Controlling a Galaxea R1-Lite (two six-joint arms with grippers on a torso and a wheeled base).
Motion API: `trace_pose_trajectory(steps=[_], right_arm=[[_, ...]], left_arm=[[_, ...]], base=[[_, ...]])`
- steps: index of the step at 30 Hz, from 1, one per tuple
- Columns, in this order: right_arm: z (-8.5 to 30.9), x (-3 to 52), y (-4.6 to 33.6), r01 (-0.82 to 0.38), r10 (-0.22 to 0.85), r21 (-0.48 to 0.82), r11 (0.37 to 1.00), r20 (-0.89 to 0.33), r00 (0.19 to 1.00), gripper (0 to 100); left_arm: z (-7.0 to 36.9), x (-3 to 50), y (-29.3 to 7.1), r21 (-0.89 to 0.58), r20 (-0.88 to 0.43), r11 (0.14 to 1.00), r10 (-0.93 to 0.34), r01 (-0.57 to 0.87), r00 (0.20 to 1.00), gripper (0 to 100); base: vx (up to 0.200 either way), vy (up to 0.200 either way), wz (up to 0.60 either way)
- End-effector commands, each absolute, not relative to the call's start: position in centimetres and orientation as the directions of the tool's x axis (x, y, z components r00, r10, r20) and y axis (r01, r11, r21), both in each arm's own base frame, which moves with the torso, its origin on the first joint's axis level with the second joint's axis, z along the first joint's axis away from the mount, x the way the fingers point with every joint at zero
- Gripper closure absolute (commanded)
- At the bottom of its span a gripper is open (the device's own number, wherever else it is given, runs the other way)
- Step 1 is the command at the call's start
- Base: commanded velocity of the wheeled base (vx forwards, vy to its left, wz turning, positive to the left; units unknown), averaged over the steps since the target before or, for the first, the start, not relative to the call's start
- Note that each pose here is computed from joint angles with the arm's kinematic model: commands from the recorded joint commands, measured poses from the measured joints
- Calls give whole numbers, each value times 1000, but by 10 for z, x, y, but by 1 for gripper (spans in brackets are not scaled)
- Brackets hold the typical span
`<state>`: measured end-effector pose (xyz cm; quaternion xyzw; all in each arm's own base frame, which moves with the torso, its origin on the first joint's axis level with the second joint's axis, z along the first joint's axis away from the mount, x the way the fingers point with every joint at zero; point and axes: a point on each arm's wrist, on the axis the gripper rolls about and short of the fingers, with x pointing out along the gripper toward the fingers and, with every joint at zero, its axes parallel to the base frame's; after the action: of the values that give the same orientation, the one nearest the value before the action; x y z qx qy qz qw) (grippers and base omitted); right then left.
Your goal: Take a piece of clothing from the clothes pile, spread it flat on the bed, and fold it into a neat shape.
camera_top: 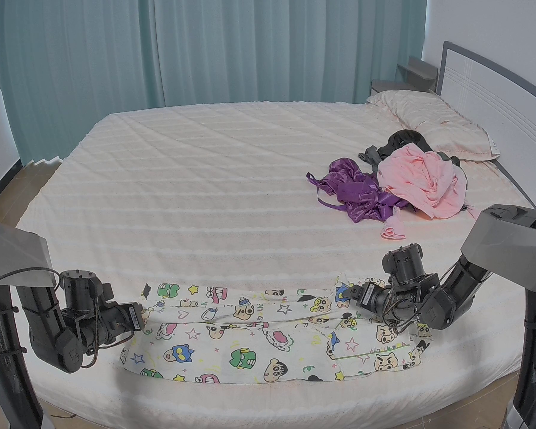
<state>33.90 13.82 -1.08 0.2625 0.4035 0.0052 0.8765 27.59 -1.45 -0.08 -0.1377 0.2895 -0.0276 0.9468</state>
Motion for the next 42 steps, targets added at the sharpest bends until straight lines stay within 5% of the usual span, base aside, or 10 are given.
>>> trace_pose_trajectory(steps=[1,5,6,16,26,32,35,42], right_arm=[[-9,337,137,204,220,464,862,-705,674,0],[-9,337,137,204,220,464,862,-705,674,0],[-9,337,137,204,220,463,862,-706,673,0],[-10,336,137,206,219,461,863,-709,670,0],[-10,336,137,206,219,462,863,-708,671,0],[-11,335,137,206,219,460,864,-710,669,0],[-12,335,137,208,218,458,865,-714,666,0],[-13,333,137,209,217,452,867,-720,659,0]], left_arm=[[-15,271,-13,-269,-593,962,-127,-47,795,100],[-17,267,-13,-266,-608,962,-123,-55,784,100],[-16,264,-13,-266,-608,962,-122,-56,785,0],[-7,251,-4,-258,-540,962,-68,-89,839,0],[26,280,-9,-379,-341,924,-86,-53,936,0],[47,307,-21,-490,-419,866,-136,-98,898,0],[61,316,-24,-576,-517,810,-255,-112,817,0],[68,325,-16,-591,-582,793,-293,-146,759,0]], base=[[0,0,0],[0,0,0],[0,0,0],[0,0,0],[0,0,0],[0,0,0],[0,0,0],[0,0,0]])
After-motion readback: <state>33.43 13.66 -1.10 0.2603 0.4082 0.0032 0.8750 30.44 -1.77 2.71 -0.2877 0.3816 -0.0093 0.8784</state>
